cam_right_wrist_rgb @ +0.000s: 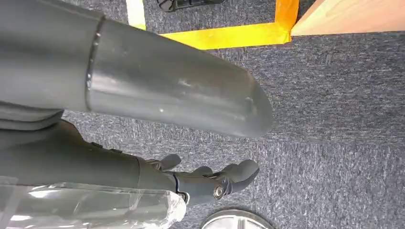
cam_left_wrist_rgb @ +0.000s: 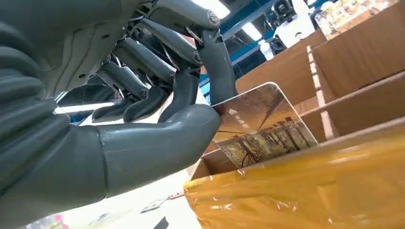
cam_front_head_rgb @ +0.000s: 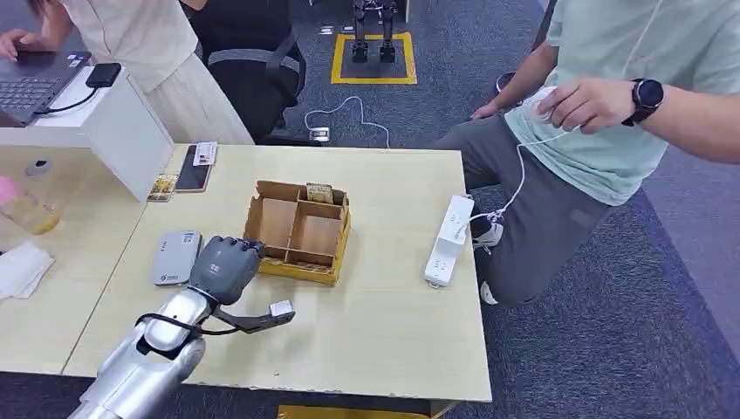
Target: Pass the card to the sensor for recognition and then transmit it.
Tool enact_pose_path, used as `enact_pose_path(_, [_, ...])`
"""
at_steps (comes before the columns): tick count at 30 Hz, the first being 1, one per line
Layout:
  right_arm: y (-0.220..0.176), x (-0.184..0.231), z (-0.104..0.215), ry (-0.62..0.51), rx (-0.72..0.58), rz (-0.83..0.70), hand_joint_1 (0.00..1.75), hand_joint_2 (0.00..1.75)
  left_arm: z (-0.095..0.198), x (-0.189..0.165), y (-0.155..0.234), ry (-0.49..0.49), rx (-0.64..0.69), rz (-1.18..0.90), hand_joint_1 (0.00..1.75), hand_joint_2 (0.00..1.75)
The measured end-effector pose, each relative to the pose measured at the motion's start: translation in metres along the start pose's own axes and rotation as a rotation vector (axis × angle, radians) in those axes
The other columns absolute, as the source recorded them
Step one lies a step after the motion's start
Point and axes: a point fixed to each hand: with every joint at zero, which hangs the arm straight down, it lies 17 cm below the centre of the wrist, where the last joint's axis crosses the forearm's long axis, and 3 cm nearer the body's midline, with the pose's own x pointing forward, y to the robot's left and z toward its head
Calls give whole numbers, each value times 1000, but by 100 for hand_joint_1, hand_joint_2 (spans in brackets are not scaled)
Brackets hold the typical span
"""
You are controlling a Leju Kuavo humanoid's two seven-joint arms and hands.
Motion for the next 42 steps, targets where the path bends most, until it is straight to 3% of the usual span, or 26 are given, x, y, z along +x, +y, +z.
enact_pose_path(9, [0,-1,0,1,0,1,0,0,-4,-26,8,37,15,39,175,175])
enact_pose_path(18, [0,-1,0,-2,-1,1,0,0,-29,-75,61,78,103,75,175,175])
enact_pose_path(27, [0,-1,0,-3,-1,1,0,0,-36,-89,83,95,144,84,175,175])
enact_pose_path(36, [1,3,-1,-6,3,7,0,0,-72,-129,154,131,247,73,175,175])
enact_pose_path(42, [9,16,-3,-20,17,11,0,0,-101,-155,192,246,325,-13,175,175])
